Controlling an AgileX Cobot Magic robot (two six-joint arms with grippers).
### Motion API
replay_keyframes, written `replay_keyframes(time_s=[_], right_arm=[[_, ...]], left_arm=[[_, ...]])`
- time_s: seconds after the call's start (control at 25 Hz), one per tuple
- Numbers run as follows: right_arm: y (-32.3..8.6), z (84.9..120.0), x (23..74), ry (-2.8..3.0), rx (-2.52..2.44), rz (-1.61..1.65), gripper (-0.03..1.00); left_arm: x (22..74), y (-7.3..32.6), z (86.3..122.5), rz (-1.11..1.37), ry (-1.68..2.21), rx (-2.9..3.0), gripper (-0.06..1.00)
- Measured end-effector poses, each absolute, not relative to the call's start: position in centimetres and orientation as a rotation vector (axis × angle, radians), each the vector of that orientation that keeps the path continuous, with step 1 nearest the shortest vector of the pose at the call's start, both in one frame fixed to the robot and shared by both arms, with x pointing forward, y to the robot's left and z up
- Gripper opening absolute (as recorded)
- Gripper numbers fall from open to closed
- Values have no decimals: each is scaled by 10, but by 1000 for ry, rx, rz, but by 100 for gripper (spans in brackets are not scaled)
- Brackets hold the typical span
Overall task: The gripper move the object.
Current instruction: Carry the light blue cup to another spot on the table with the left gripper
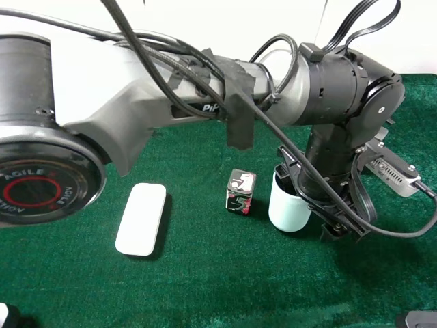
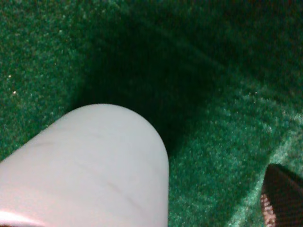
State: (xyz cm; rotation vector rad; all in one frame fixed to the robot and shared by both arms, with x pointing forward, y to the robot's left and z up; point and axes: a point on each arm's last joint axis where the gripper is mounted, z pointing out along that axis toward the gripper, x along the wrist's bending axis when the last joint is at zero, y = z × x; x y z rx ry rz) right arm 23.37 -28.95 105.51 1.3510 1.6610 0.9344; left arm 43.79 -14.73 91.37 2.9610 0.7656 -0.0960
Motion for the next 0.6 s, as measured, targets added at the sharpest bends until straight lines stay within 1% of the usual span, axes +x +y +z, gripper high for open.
replay_keyframes(time_s=[0.16,0.6], right_arm=[[-289,1055,234,1661,1351,934,68],[-289,1055,234,1661,1351,934,68]], left_arm=[[439,-150,920,-89,758,2939,87],[442,-157,945,-86,741,2902,88]])
